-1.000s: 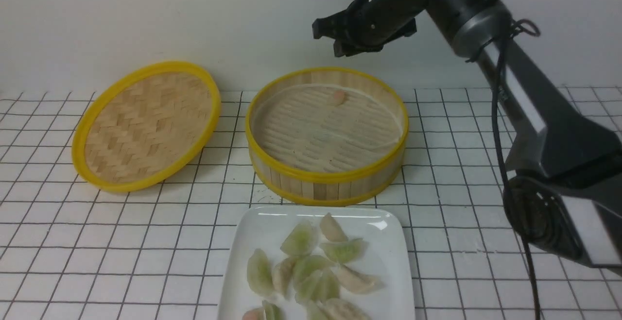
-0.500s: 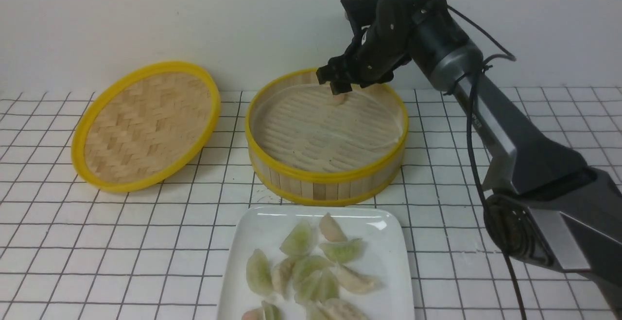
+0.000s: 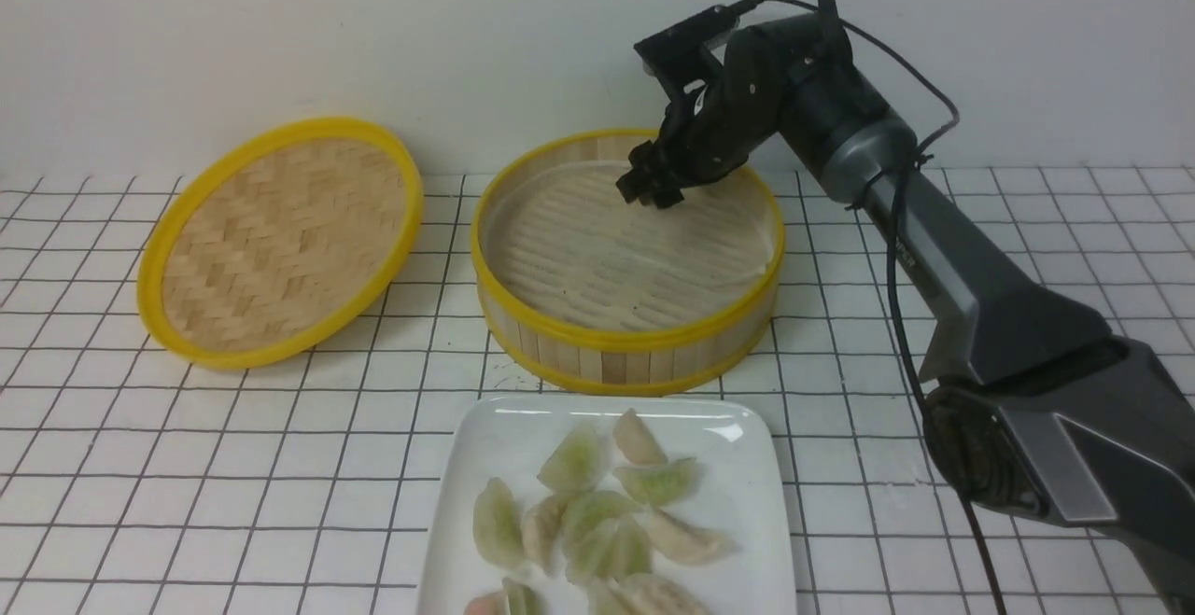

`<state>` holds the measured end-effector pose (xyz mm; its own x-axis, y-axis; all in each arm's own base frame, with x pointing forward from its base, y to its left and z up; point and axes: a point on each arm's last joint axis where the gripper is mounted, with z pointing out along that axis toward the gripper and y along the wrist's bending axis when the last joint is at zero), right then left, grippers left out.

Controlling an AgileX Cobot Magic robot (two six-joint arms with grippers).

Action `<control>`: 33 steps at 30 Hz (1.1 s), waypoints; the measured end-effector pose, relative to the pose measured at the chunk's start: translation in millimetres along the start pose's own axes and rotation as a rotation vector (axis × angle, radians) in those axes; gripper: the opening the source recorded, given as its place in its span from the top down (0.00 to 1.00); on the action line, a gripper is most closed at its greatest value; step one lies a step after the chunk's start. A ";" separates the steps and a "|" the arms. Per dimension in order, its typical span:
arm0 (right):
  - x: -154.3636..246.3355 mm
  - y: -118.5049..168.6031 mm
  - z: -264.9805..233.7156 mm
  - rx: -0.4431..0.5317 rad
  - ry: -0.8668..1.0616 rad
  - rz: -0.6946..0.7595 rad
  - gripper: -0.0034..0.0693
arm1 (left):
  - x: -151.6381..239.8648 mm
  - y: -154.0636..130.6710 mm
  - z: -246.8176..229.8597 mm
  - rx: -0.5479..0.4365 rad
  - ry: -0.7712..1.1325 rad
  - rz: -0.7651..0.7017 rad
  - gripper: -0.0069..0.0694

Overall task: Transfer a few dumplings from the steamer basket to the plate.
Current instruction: Use the right arm to grab a dumpling from inside the steamer

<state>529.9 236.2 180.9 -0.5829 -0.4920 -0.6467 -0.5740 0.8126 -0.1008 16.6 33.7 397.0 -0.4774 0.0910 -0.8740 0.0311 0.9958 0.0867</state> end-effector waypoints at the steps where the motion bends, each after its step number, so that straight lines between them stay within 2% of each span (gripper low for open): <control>1: -0.6 -0.1 0.0 0.001 -0.007 -0.018 0.38 | 0.0 0.0 0.0 0.000 0.000 0.000 0.92; 13: -5.7 -0.8 -0.2 0.009 -0.064 -0.202 0.41 | 0.0 0.0 0.0 0.000 0.000 0.000 0.92; 24: 2.4 -1.2 11.4 -0.026 -0.058 -0.196 0.42 | 0.0 0.0 0.0 0.000 0.000 0.000 0.92; 33: 6.4 -1.5 18.1 -0.038 -0.063 -0.247 0.42 | -0.6 2.1 0.0 -0.023 -0.007 0.008 0.92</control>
<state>537.5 237.5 163.1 -0.3861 -0.6524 -0.6522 -0.7165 0.6574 -0.2334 16.9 35.7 397.7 -0.4714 0.0992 -0.8763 0.0150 0.9944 0.1045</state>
